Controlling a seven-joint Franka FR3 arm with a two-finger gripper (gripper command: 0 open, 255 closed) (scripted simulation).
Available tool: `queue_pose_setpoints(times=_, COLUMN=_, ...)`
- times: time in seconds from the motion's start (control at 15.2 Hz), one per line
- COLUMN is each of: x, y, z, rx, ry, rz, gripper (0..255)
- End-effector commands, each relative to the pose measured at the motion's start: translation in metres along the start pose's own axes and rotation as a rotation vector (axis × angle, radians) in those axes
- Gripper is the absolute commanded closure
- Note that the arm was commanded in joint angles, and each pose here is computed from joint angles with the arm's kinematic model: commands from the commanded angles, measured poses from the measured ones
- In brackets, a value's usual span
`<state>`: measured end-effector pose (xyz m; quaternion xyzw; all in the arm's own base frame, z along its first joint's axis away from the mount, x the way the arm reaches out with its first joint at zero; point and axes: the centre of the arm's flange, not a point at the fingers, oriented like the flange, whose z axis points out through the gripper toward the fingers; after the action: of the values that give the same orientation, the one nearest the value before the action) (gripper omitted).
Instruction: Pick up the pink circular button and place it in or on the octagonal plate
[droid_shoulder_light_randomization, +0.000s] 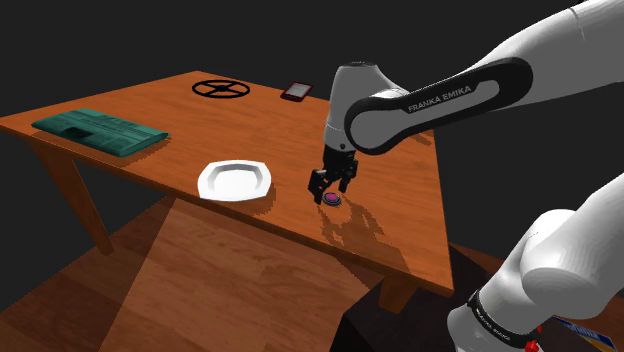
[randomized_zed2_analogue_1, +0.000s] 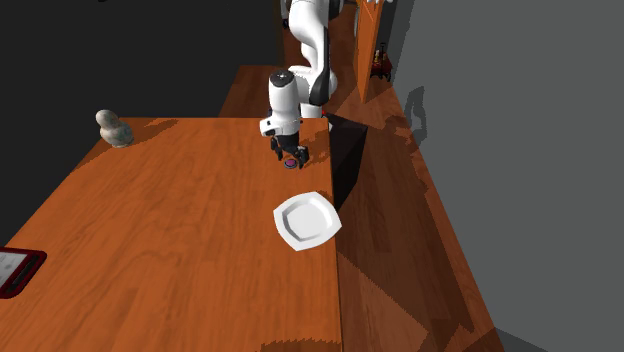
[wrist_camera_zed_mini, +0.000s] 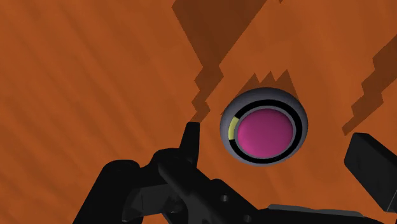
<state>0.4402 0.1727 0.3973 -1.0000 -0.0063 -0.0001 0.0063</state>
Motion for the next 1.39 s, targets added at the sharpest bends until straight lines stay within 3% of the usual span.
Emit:
queue_pose_setpoints(times=0.0, x=0.001, y=0.0, z=0.002, rx=0.0, ry=0.0, rz=0.0, gripper=0)
queue_pose_setpoints(times=0.33, x=0.001, y=0.0, z=0.002, rx=0.0, ry=0.0, rz=0.0, gripper=0)
queue_pose_setpoints(times=0.4, x=0.001, y=0.0, z=0.002, rx=0.0, ry=0.0, rz=0.0, gripper=255)
queue_pose_setpoints(times=0.99, x=0.001, y=0.0, z=0.002, rx=0.0, ry=0.0, rz=0.0, gripper=255)
queue_pose_setpoints(times=1.32, x=0.001, y=-0.001, z=-0.025, rx=0.0, ry=0.0, rz=0.0, gripper=255)
